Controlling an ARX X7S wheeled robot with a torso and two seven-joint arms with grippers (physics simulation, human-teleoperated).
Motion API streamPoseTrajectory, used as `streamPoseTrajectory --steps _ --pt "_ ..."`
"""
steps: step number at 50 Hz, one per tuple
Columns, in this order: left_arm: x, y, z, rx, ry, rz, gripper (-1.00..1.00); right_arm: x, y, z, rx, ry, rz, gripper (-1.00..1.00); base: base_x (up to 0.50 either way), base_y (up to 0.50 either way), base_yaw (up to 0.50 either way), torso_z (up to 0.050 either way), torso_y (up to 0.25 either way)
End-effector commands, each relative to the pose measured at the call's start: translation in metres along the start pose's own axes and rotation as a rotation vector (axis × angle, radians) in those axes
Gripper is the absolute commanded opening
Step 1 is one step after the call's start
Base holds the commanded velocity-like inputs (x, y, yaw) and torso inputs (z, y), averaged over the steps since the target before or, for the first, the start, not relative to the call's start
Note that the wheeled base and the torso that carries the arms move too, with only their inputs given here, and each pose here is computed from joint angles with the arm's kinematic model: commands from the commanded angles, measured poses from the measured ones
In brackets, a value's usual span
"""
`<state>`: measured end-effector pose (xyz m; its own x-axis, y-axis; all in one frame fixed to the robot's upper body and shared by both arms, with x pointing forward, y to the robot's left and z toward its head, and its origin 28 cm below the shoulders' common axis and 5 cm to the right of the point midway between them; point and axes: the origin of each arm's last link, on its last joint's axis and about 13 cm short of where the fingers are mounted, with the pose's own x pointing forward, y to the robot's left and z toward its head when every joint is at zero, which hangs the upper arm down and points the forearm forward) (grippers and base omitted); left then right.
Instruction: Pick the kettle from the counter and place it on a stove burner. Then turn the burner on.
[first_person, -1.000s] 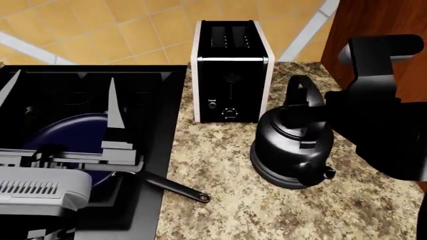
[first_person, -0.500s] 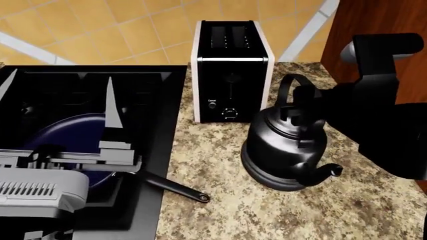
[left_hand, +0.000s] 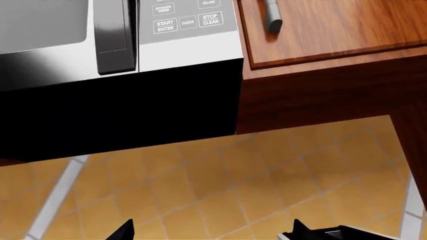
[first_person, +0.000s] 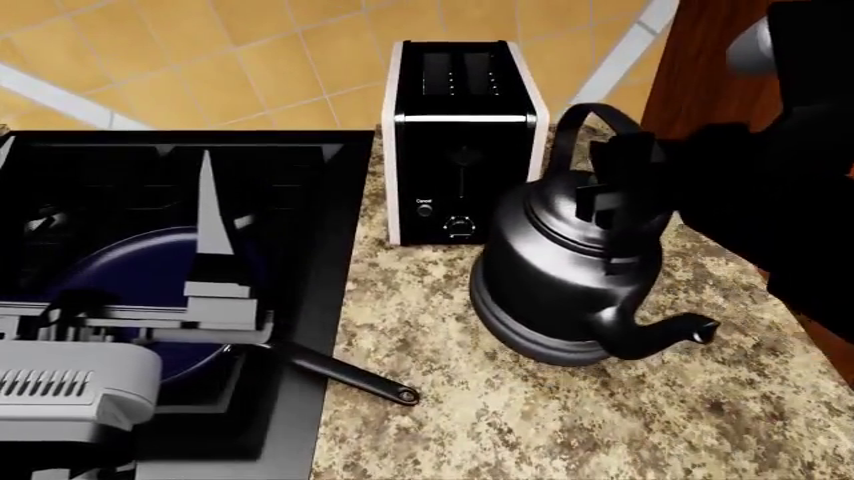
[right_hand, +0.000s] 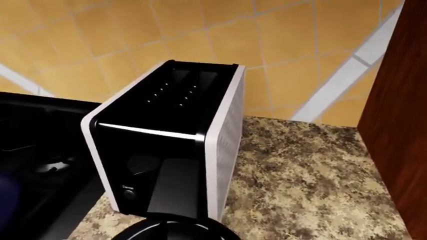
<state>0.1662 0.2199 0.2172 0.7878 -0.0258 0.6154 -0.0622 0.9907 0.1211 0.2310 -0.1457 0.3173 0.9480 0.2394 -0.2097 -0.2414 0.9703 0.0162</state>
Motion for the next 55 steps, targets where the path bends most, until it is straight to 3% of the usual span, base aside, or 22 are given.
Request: streamPoseTrajectory --steps 1,12,32,41,55 --pt "0.0 0.002 0.001 0.002 -0.001 0.011 1.0 -0.017 0.002 0.019 -0.058 -0.115 -0.154 -1.0 0.0 0.0 0.0 0.0 0.0" --pt "0.0 0.002 0.001 0.004 -0.001 0.015 1.0 -0.03 0.006 0.036 -0.123 -0.195 -0.15 -1.0 0.0 0.0 0.0 0.0 0.0" --pt "-0.001 0.003 0.002 0.005 -0.003 0.019 1.0 -0.034 0.01 0.038 -0.175 -0.201 -0.162 -1.0 -0.5 0.1 0.0 0.0 0.0" --pt "0.0 0.003 0.002 0.003 -0.003 0.021 1.0 -0.035 0.013 0.039 -0.229 -0.223 -0.155 -1.0 -0.16 0.45 0.0 0.0 0.0" --pt "-0.001 0.004 0.003 0.003 -0.006 0.022 1.0 -0.037 0.014 0.041 -0.241 -0.23 -0.152 -1.0 0.04 0.5 0.0 0.0 0.0"
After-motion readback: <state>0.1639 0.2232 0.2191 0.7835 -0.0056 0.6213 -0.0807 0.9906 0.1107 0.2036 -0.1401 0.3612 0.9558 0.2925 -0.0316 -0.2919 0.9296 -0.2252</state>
